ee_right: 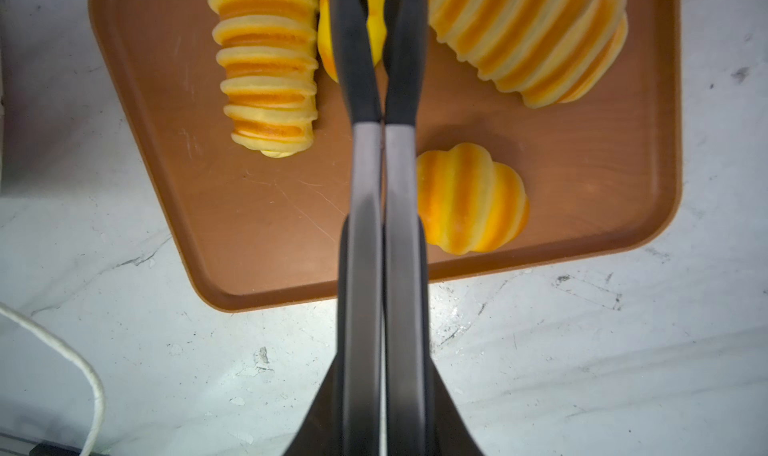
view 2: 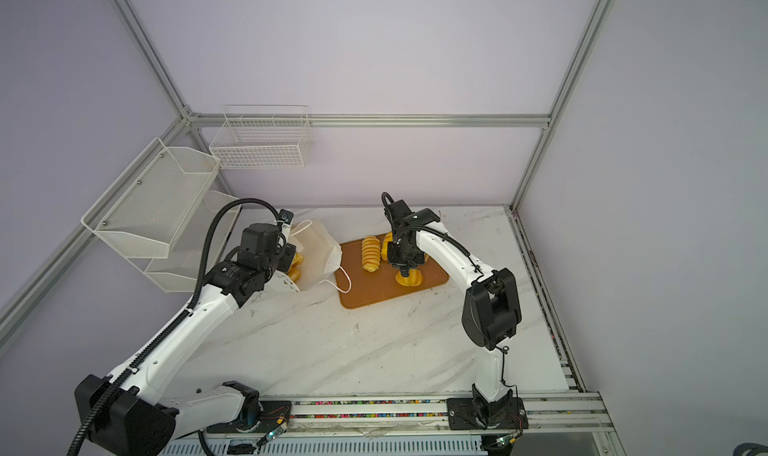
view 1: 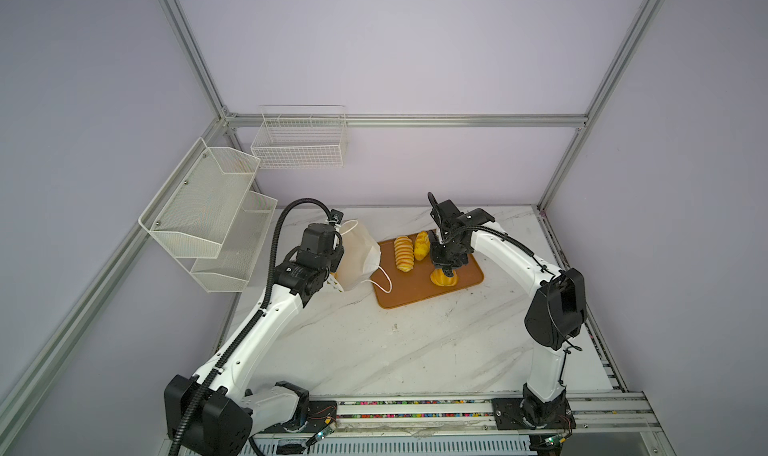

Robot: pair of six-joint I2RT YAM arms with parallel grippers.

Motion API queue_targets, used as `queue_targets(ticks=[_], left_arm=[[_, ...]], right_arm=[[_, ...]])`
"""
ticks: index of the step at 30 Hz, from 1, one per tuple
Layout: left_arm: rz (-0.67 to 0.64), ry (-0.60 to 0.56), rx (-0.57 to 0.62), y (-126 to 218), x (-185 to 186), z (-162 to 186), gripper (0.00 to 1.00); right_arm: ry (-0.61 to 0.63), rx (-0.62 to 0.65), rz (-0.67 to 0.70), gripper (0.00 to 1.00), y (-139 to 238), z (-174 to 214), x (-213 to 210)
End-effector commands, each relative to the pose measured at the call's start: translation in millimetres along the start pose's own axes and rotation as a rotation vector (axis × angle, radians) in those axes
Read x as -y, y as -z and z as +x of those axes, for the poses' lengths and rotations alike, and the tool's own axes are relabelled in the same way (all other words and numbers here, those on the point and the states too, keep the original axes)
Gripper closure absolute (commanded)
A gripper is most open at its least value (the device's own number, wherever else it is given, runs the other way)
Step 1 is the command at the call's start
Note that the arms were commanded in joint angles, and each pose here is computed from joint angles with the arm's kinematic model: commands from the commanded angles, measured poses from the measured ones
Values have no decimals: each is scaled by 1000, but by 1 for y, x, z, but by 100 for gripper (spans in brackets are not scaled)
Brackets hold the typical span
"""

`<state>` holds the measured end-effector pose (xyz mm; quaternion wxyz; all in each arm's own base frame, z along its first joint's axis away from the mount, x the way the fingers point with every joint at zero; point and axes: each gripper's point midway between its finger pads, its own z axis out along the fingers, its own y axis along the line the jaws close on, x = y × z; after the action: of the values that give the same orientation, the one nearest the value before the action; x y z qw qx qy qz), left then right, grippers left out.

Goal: Take the fake bread out of the paper bag
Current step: 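Close the empty tongs and raise them from the tray with the right gripper, then move the tongs back into the bag held by the left gripper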

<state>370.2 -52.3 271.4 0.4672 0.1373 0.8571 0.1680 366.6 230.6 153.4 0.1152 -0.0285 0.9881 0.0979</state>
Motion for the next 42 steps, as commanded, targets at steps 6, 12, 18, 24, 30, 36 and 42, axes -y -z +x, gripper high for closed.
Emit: queue_targets(ticks=[6, 12, 18, 24, 30, 36, 42], left_arm=[[-17, 31, 29, 2, -7, -7, 100], [-19, 28, 22, 1, -7, -7, 100], [-25, 24, 15, 0, -7, -6, 100], [-25, 22, 8, -2, -7, -6, 100], [0, 6, 18, -1, -3, -8, 100], [68, -58, 68, 5, 8, -11, 100], [88, -118, 88, 6, 13, -8, 100]], right_arm=[[58, -48, -50, 100, -22, 5, -7], [41, -49, 19, 100, -37, -3, 10], [21, -1, 56, 100, -33, -21, 21], [6, 6, 78, 100, -35, -29, 33], [28, 56, 18, 100, -23, -41, 20], [51, 134, -85, 100, 24, -37, -5], [103, 143, -143, 100, 59, 9, -44]])
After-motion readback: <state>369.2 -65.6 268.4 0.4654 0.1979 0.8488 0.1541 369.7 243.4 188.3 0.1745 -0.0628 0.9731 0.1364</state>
